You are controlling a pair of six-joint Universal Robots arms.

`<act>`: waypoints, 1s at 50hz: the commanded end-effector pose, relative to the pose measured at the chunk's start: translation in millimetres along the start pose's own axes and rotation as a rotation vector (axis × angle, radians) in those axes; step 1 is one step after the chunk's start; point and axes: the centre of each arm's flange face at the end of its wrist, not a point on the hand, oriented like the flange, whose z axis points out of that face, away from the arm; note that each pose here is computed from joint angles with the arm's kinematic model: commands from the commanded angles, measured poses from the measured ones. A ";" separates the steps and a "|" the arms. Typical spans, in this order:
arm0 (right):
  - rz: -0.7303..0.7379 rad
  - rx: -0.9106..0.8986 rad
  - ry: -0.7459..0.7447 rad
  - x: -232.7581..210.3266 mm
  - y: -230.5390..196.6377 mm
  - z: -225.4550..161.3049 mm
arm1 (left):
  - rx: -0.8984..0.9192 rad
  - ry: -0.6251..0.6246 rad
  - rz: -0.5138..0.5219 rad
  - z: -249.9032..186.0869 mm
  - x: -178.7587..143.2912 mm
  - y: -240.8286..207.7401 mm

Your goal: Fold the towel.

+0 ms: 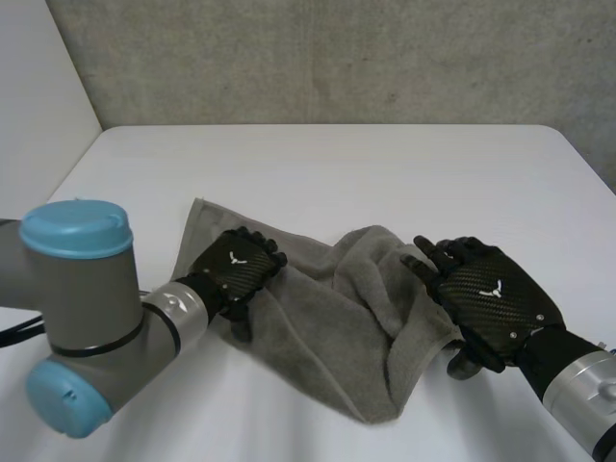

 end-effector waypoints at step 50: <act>0.119 -0.127 -0.054 7.0 23.1 30.5 | 0.034 -0.111 -0.024 -52.7 -8.5 -33.4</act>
